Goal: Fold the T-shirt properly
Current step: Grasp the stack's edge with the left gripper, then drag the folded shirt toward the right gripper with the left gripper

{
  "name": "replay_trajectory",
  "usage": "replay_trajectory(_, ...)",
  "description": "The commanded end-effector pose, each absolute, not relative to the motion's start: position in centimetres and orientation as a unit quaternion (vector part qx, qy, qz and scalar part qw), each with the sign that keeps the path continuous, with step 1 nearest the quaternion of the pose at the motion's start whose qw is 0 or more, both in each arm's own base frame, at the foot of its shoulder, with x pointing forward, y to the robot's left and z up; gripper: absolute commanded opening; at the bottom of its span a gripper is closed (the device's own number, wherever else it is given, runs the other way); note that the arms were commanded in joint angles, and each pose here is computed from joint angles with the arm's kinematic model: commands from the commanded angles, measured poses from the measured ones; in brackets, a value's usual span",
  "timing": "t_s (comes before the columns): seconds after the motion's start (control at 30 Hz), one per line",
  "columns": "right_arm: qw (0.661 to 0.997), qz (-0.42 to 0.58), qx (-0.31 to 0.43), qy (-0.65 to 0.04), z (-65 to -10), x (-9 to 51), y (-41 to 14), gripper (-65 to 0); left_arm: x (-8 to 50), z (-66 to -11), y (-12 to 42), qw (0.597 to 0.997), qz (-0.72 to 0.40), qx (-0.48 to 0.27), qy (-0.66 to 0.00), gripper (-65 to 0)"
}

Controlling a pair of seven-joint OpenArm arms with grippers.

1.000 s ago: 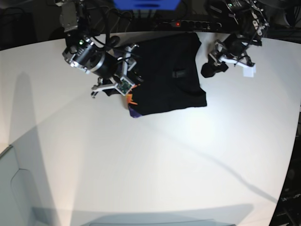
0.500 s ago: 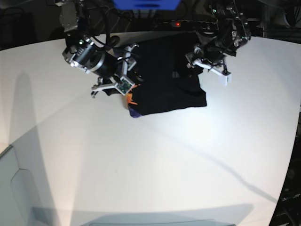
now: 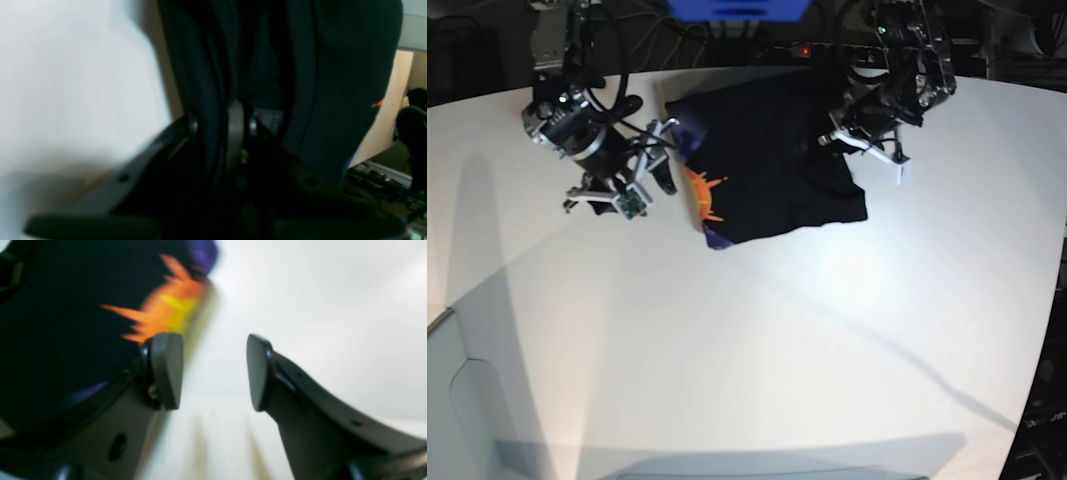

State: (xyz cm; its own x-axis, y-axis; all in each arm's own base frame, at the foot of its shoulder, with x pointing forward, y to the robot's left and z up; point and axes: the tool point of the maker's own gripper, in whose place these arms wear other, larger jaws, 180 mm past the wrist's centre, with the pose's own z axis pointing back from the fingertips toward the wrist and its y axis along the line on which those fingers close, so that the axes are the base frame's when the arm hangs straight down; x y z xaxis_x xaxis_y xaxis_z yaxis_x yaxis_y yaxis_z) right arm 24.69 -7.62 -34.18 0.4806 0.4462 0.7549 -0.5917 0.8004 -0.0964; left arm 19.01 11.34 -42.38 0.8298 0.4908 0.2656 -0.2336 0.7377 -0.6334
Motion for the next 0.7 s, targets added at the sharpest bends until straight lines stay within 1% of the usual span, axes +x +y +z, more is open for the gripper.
replay_trajectory(0.0, 0.844, 0.297, 0.093, -0.437, -32.8, 25.4, -7.5, -34.5, 18.8, -42.8, 12.1, 0.916, 0.193, -0.286, -0.207, -65.0)
replay_trajectory(0.2, 0.86, 0.235, 0.073, -0.446, -32.6, 26.0, -10.2, -34.7, 20.8, -43.1, 10.9, 0.929, 0.125, -0.289, -0.195, -65.0)
replay_trajectory(0.3, 0.867, 0.208, 0.059, -0.448, -32.7, 26.0, -11.8, -34.8, 22.5, -43.0, 9.3, 0.94, 0.042, -0.285, -0.183, -65.0)
replay_trajectory(0.4, 0.872, 0.192, 0.043, -0.447, -32.7, 25.9, -13.4, -34.8, 24.6, -42.8, 7.8, 0.947, -0.065, -0.265, -0.169, -65.0)
replay_trajectory(0.5, 0.878, 0.172, 0.026, -0.446, -32.7, 25.8, -15.2, -34.8, 26.6, -42.3, 6.9, 0.945, -0.144, -0.241, -0.165, -65.0)
replay_trajectory(0.67, 0.885, 0.139, -0.003, -0.444, -32.7, 25.3, -18.1, -34.8, 31.0, -41.2, 5.5, 0.937, -0.234, -0.199, -0.166, -65.0)
